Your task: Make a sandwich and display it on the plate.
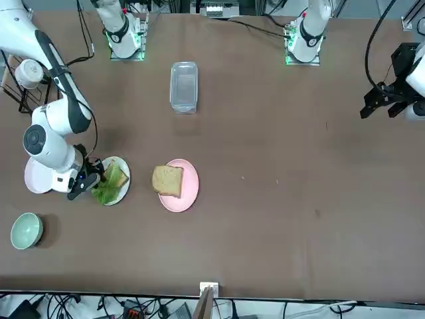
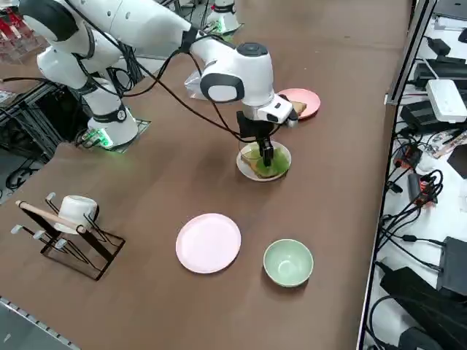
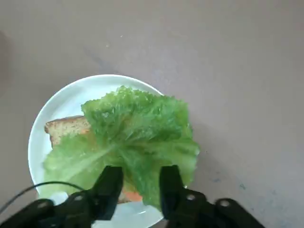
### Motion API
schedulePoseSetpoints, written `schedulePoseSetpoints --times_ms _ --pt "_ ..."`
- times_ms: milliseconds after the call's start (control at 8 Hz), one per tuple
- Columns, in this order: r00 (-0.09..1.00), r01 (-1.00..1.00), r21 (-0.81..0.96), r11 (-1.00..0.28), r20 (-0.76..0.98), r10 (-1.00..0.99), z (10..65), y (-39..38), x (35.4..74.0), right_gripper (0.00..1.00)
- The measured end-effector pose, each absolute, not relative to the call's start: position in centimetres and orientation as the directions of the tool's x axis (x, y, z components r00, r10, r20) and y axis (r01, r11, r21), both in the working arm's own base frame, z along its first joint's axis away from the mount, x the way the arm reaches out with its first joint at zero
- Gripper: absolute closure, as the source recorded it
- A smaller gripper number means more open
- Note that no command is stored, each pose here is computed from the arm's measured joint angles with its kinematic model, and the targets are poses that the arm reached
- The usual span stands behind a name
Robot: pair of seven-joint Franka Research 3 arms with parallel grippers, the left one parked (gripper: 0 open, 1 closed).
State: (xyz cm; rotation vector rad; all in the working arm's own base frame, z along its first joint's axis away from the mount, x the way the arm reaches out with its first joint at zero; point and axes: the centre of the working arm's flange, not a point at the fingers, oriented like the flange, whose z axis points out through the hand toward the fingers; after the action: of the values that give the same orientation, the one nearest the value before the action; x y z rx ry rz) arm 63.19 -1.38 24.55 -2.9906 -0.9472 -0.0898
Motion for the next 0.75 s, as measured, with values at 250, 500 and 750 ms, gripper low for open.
schedulePoseSetpoints --times_ms 250,500,750 --pt "0.819 0.570 0.027 -0.821 0.061 0.571 25.3 -1.5 63.3 0.11" --pt "0.820 0.563 0.066 -0.824 0.081 0.567 27.8 -1.5 64.0 0.00" --pt "0.838 0.533 0.029 -0.846 0.121 0.532 30.6 0.1 65.1 0.00"
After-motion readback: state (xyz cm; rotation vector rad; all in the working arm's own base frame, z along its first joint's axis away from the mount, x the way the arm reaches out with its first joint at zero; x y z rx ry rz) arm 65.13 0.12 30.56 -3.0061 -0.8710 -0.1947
